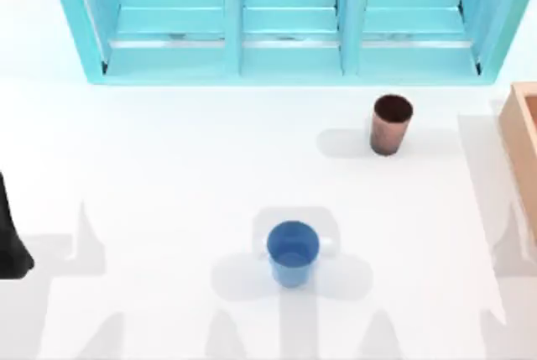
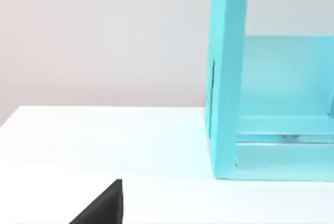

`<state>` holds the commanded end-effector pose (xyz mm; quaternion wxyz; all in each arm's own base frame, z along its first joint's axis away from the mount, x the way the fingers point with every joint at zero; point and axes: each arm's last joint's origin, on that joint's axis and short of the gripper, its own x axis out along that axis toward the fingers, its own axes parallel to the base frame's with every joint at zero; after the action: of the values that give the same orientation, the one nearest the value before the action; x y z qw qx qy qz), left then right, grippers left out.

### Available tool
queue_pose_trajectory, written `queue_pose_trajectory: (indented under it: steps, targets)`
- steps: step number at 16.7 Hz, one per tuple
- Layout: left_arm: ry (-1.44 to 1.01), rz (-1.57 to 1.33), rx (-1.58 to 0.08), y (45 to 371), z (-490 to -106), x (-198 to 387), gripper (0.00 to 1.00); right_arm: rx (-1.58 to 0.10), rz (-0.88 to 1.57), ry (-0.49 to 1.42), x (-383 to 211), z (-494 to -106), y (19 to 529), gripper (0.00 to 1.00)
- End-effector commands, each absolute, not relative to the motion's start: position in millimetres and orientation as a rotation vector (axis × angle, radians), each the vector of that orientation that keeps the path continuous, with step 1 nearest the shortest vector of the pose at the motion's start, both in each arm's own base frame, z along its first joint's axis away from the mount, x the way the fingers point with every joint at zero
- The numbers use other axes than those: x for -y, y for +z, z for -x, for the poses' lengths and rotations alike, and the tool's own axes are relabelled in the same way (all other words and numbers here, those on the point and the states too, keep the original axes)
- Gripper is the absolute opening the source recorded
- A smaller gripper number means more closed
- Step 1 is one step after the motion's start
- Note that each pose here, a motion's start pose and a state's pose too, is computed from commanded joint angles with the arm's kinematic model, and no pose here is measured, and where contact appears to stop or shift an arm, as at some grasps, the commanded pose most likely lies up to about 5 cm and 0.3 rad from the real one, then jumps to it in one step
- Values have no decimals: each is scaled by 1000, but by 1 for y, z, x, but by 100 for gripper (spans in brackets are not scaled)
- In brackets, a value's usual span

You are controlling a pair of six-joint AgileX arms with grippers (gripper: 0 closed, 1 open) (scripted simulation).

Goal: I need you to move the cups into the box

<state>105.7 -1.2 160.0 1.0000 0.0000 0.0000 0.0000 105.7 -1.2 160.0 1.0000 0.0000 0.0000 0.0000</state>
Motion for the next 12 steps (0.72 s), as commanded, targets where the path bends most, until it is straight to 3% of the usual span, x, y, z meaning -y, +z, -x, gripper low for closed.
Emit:
queue_pose_trajectory:
  steps: [6,12]
  targets:
    - [0,0,0,160,-106,1,100,-84,-68,78,-8,-107,179,100]
    - [0,0,0,160,-106,1,100,-474,-227,271,-48,-131,249,100]
